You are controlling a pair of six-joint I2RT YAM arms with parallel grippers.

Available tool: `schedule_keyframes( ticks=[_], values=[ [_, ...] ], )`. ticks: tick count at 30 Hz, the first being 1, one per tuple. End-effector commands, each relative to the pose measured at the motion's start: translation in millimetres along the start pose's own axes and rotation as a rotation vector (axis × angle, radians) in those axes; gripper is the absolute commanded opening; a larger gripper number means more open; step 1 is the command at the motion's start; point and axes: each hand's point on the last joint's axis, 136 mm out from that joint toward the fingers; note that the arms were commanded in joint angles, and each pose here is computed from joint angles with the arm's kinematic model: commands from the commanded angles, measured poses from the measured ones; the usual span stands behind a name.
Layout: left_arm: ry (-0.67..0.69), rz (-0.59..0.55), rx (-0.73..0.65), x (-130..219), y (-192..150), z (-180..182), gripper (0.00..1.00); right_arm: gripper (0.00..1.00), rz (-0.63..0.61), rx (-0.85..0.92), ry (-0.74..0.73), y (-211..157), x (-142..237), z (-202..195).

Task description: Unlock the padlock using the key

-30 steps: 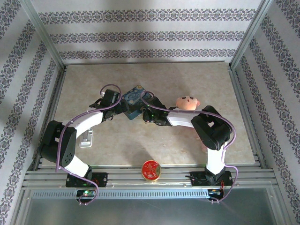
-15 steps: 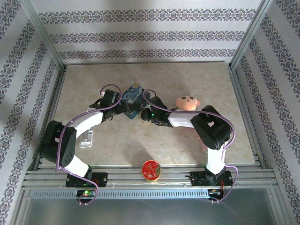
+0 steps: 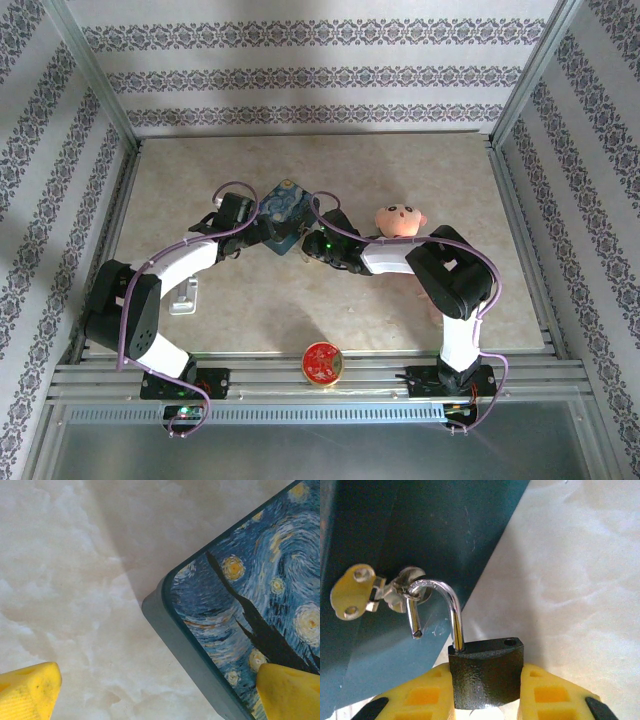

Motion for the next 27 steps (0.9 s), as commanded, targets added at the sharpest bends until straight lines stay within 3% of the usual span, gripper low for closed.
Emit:
schedule_keyframes(
  ticks=[1, 27],
  values=[
    [0.033, 0.065, -0.046, -0.8, -21.8, 11.3, 0.99, 0.0, -0.081, -0.051, 0.032, 20.4, 10.6, 8.0],
    [-0.004, 0.085, -0.033, -3.5, -30.5, 8.5, 0.99, 0.0, -0.118, -0.146, 0.127, 31.3, 6.3, 23.5]
  ],
)
Point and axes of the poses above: each hand's point on the last joint's axis, 136 mm out from that joint toward the fingers, its own x axis back along the fingers, its own z axis along the line the jaws close on, y = z × x, and after that the axes turned 2 degrees about x, right-handed
